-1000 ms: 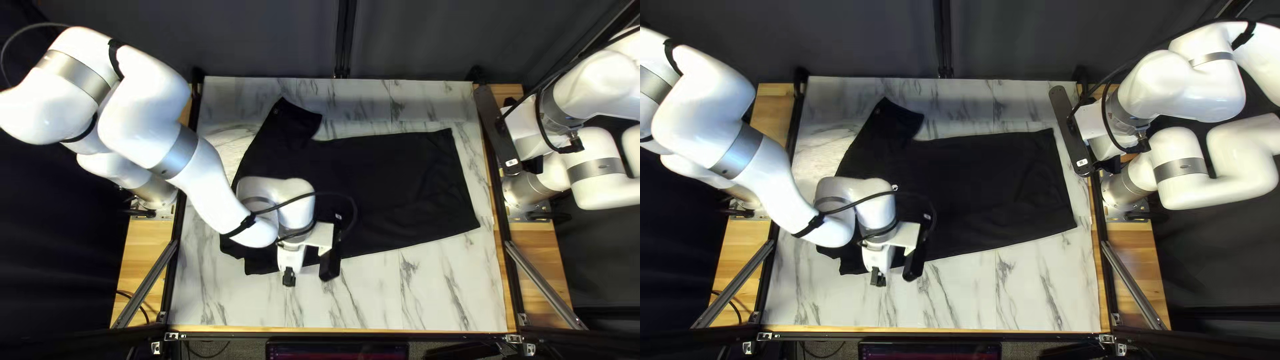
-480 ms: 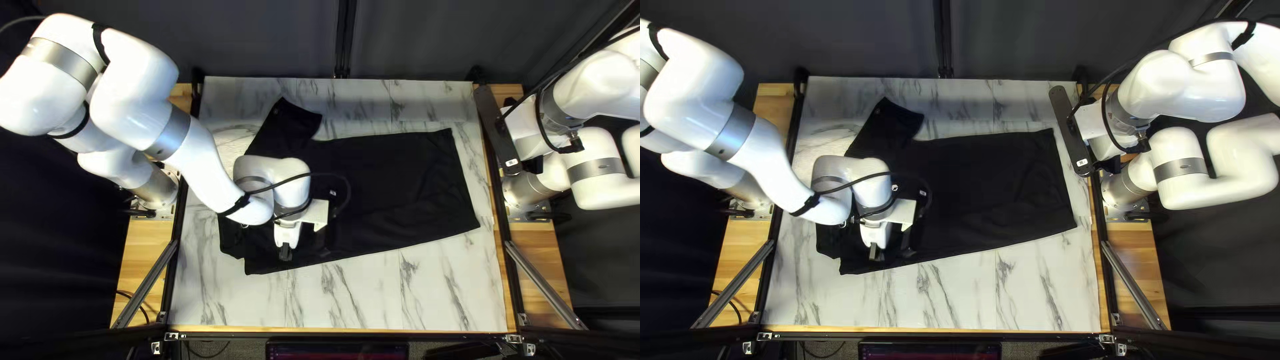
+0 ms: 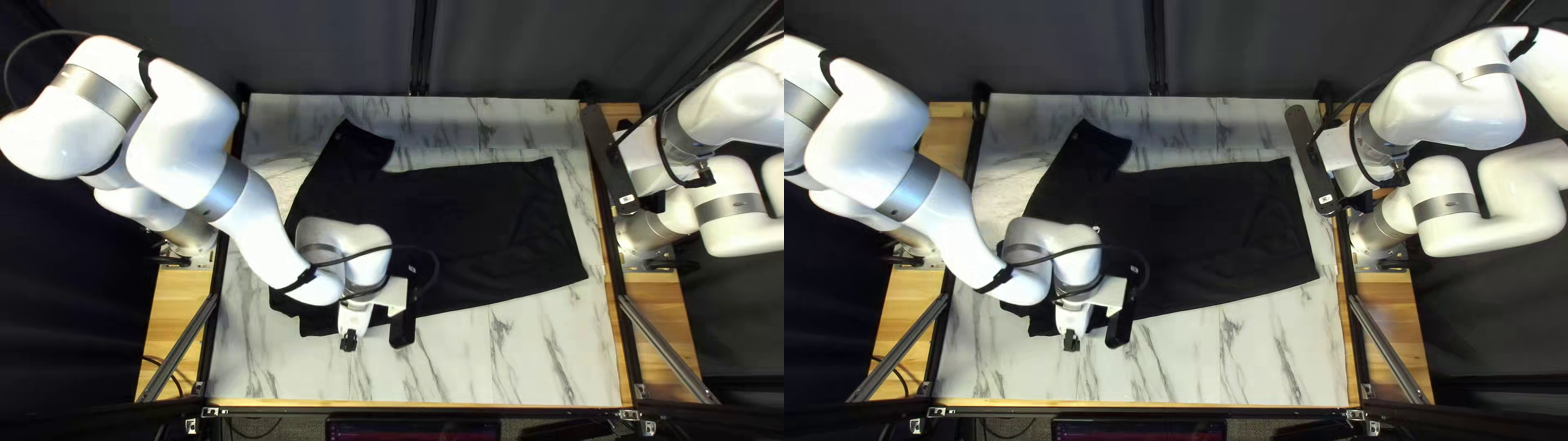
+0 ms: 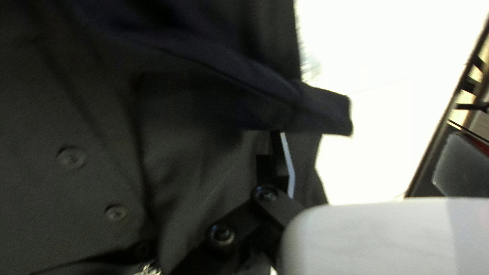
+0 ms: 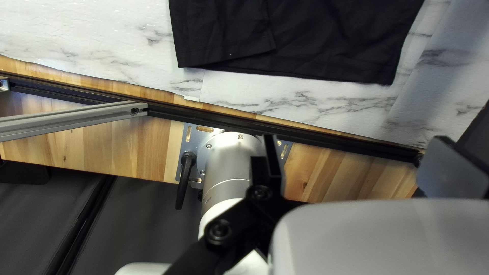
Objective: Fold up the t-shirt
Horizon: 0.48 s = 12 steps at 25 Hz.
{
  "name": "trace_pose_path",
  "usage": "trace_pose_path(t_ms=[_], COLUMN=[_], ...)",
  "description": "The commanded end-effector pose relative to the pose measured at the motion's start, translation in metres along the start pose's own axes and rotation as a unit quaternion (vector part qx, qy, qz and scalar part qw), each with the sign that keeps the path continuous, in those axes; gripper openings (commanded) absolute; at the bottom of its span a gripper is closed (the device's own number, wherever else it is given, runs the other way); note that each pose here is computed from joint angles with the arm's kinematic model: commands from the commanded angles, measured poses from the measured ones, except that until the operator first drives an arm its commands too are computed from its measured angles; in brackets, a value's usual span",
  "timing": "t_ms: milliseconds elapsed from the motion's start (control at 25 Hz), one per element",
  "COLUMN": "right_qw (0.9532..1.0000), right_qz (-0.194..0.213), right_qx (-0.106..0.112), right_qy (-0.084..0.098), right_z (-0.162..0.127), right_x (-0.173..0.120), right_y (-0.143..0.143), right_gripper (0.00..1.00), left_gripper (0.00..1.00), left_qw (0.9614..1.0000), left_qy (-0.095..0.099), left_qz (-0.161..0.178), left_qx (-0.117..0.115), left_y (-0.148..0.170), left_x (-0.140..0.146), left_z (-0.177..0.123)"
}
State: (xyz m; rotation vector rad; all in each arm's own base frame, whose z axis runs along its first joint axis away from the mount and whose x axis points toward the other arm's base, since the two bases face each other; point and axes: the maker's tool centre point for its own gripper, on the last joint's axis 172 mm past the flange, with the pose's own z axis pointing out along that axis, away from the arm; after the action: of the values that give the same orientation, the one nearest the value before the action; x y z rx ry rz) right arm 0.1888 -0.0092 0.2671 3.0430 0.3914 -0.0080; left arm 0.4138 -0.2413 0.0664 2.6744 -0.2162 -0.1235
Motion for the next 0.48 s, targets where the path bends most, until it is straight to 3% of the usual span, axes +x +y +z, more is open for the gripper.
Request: trace_pose_path(t_ms=[40, 320, 480], right_qw=[1.0000, 1.0000, 1.0000], right_qz=[0.000, 0.000, 0.000], right_qx=[0.000, 0.000, 0.000], right_qy=[0.000, 0.000, 0.000], right_z=[0.000, 0.000, 0.000], right_x=[0.000, 0.000, 0.000], right_y=[0.000, 0.000, 0.000], right_gripper=[1.00, 1.00, 1.00], left_gripper=[1.00, 1.00, 1.00], left_qw=[0.9997, 0.9990, 0.9975], left_qy=[0.024, 0.037, 0.040], left_qz=[0.007, -0.007, -0.014], left_qx=[0.003, 0.024, 0.057], left_y=[-0.006, -0.044, -0.072], left_x=[-0.005, -0.021, -0.014], left_z=[-0.014, -0.022, -0.030])
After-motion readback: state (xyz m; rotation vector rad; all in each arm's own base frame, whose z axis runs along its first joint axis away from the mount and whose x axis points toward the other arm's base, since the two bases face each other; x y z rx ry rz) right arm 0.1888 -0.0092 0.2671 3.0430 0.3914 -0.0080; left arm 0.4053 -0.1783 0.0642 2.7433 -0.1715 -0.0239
